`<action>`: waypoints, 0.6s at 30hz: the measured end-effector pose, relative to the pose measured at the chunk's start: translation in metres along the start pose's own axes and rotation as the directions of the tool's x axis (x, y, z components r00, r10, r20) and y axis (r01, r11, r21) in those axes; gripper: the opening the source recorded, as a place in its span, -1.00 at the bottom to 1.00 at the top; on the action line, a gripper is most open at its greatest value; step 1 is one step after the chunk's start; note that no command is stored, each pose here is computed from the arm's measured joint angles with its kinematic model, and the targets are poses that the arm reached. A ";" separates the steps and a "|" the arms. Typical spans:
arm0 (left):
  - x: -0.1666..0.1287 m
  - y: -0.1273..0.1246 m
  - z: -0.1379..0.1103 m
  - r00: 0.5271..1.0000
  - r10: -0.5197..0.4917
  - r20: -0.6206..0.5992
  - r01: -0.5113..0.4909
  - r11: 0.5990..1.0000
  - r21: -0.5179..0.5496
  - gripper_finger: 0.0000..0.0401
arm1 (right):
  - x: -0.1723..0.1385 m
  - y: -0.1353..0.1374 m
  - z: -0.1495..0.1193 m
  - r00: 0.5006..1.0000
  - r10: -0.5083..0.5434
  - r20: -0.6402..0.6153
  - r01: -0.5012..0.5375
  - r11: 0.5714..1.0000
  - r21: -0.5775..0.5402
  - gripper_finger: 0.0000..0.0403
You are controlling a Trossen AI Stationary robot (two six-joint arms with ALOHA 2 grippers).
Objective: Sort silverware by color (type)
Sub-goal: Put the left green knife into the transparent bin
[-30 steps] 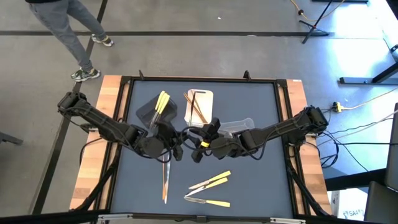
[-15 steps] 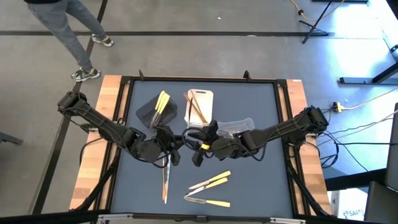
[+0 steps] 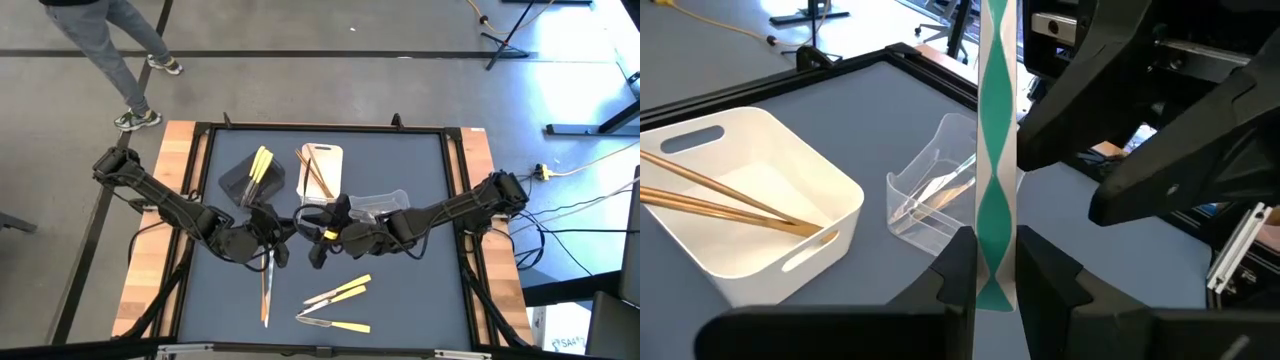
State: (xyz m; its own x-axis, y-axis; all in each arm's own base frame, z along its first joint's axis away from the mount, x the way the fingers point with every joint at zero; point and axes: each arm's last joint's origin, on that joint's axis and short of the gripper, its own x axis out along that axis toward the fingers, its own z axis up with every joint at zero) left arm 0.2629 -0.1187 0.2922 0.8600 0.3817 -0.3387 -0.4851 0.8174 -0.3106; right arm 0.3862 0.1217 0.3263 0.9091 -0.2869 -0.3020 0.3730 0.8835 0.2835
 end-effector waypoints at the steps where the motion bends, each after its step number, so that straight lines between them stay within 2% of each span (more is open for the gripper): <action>1: 0.000 0.000 0.000 1.000 0.002 0.001 -0.002 1.000 -0.001 -0.79 | -0.001 0.000 0.001 1.000 -0.001 -0.003 0.001 1.000 0.013 -0.42; 8: 0.000 0.000 0.001 1.000 0.008 0.009 -0.008 1.000 -0.003 -0.79 | -0.006 0.002 0.013 0.999 -0.024 -0.043 0.026 0.998 0.063 -0.42; 14: 0.000 0.001 0.001 1.000 0.013 0.011 -0.013 1.000 -0.001 -0.79 | -0.009 0.005 0.022 1.000 -0.018 -0.019 0.019 0.996 0.084 -0.42; 18: 0.001 0.001 0.000 1.000 0.014 0.011 -0.014 1.000 -0.001 -0.79 | -0.009 0.004 0.024 0.998 -0.056 0.004 0.056 0.993 0.105 -0.42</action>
State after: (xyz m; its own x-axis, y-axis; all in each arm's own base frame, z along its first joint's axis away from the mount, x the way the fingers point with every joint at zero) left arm 0.2630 -0.1177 0.2922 0.8546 0.3981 -0.3333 -0.4976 0.8115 -0.3065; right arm 0.3837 0.1192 0.3520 0.8874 -0.3375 -0.3140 0.4404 0.8222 0.3606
